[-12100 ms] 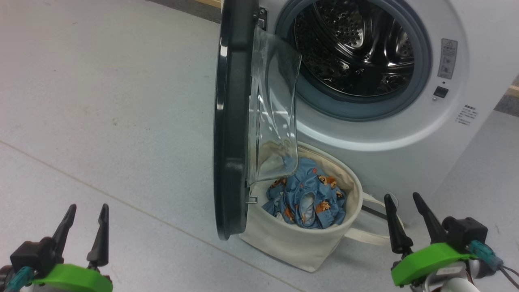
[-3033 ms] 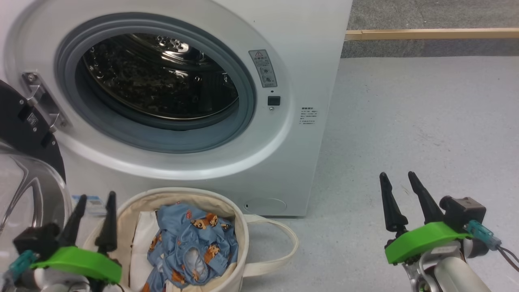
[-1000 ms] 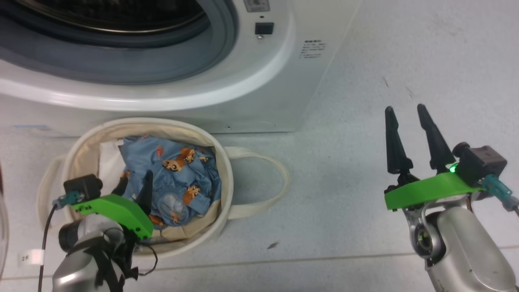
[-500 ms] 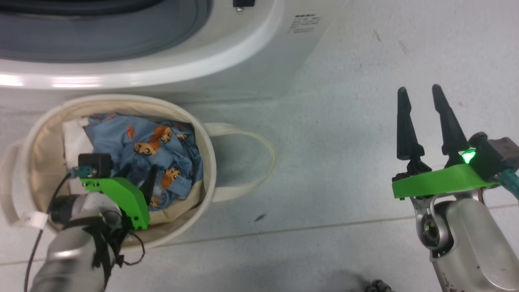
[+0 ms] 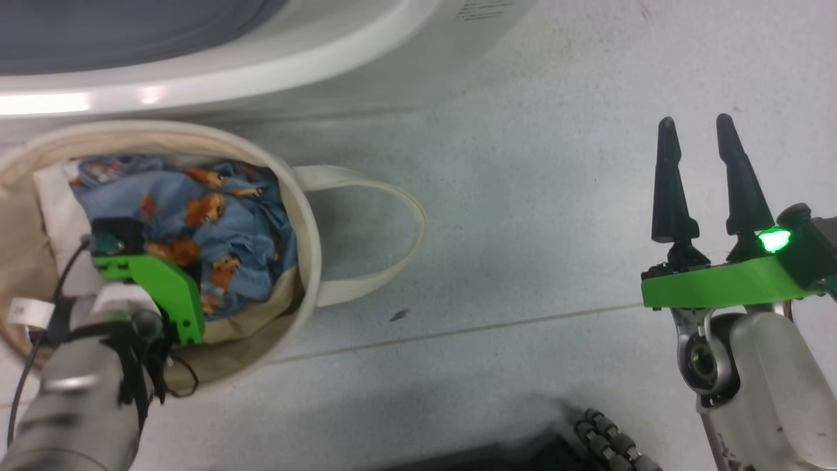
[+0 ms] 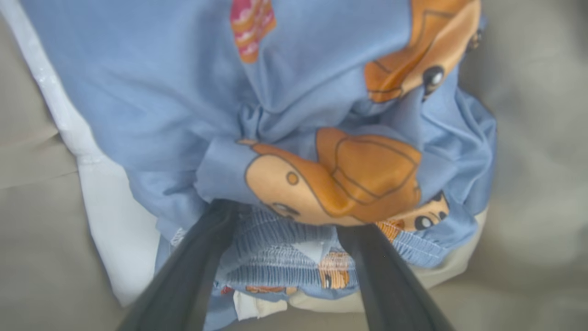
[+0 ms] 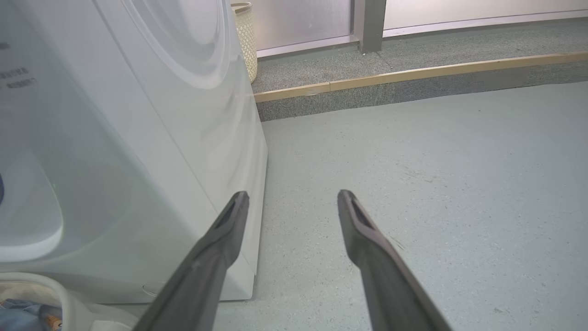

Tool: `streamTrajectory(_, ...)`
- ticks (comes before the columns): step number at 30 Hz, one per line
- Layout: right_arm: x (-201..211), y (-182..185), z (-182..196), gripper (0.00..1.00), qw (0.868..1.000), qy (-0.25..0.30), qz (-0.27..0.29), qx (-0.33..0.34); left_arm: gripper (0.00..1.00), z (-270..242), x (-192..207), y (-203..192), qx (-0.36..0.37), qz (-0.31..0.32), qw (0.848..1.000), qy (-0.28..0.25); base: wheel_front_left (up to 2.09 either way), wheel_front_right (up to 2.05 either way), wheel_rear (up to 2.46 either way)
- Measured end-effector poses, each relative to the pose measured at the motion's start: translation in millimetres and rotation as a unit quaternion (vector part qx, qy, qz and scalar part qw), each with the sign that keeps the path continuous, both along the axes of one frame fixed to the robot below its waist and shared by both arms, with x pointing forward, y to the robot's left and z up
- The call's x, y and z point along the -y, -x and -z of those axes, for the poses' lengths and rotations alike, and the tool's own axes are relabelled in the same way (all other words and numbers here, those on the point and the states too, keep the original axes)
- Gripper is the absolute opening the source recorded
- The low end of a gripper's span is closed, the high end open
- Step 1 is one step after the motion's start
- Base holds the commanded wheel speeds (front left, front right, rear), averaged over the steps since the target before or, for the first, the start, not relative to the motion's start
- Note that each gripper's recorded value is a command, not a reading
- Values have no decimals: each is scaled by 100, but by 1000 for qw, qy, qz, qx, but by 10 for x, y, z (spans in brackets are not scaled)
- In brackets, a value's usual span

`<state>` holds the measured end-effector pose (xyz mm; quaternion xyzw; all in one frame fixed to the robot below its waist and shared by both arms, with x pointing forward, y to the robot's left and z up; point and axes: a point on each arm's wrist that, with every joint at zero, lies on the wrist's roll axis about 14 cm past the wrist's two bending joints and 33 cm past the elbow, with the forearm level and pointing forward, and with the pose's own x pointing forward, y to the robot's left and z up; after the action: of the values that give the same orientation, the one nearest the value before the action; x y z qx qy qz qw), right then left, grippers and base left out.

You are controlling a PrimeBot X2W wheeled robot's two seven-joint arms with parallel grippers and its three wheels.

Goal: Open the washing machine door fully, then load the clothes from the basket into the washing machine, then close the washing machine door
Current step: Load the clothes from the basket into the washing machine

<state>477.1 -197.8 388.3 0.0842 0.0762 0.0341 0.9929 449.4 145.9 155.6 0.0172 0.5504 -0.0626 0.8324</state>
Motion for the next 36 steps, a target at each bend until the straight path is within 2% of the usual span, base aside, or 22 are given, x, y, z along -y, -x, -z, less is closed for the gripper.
streamTrajectory(7, 43, 1, 141, 100, 1000, 4, 7, -14, 100, 83, 56, -224, 23, -24, 999, 12, 0, 0, 0)
streamTrajectory(8, 47, 0, 146, 100, 1000, 5, 8, -14, 9, 90, 60, -222, 23, -27, 999, 14, 0, 0, 0)
streamTrajectory(9, 49, -1, 147, 100, 1000, 5, 8, -14, 0, 94, 59, -214, 21, -30, 999, 16, 0, 0, 0)
streamTrajectory(16, 18, -17, 68, 100, 1000, 1, 5, -5, 0, -15, 83, -232, 29, -41, 998, 29, 0, 0, 0)
streamTrajectory(25, -183, -4, -108, 100, 1000, -20, -18, 9, 0, -435, 164, -215, 83, -65, 992, 76, 0, 0, 0)
streamTrajectory(36, -251, 112, -766, 100, 996, -31, -38, 71, 0, -1244, 74, -146, 207, -101, 966, 121, 0, 0, 0)
